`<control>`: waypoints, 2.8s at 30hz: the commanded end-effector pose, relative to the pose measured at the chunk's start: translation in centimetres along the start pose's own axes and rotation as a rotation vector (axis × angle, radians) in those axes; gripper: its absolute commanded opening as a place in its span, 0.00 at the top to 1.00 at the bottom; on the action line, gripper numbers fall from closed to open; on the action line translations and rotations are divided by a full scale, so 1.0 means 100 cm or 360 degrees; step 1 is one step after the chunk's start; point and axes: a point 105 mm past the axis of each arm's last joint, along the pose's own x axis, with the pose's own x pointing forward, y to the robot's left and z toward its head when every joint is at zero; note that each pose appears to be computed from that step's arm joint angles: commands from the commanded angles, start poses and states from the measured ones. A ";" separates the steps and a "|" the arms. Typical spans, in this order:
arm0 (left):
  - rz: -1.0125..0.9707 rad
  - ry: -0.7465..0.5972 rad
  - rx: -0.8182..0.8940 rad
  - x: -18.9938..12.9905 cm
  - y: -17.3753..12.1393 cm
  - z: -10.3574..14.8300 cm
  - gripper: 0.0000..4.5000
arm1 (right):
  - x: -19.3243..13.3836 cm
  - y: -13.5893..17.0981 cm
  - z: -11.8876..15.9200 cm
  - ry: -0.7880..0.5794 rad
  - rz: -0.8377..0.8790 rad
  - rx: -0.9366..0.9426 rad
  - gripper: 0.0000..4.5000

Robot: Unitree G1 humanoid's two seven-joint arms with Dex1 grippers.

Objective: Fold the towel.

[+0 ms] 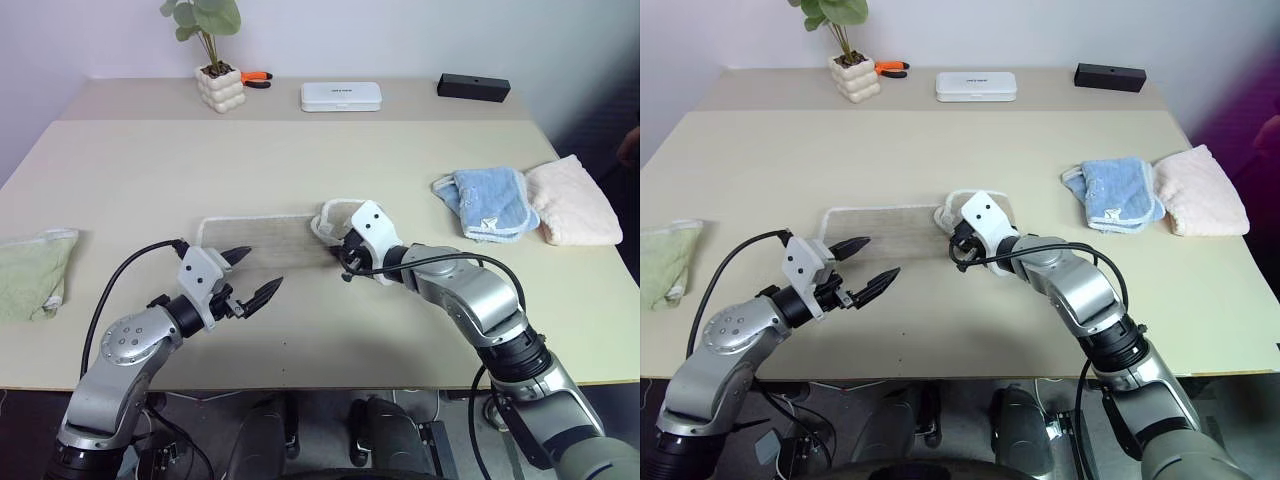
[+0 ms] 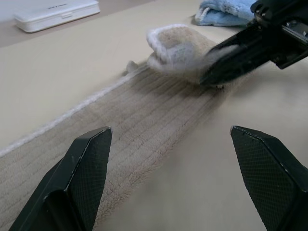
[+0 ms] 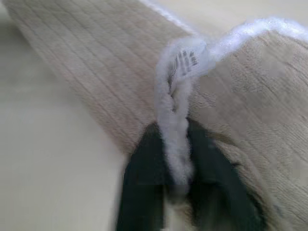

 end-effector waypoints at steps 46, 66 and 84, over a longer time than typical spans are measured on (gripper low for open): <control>0.1032 -0.0084 -0.1660 -0.019 0.039 -0.048 0.00 | -0.008 0.012 0.049 -0.0543 0.0295 -0.0809 0.02; 0.1264 -0.0554 -0.1263 -0.068 0.119 0.013 0.99 | -0.020 0.018 0.030 -0.0483 0.0292 -0.0807 0.00; -0.0109 0.0162 -0.0068 0.024 0.008 0.015 0.99 | -0.015 0.008 0.013 -0.0373 0.0231 -0.0824 0.00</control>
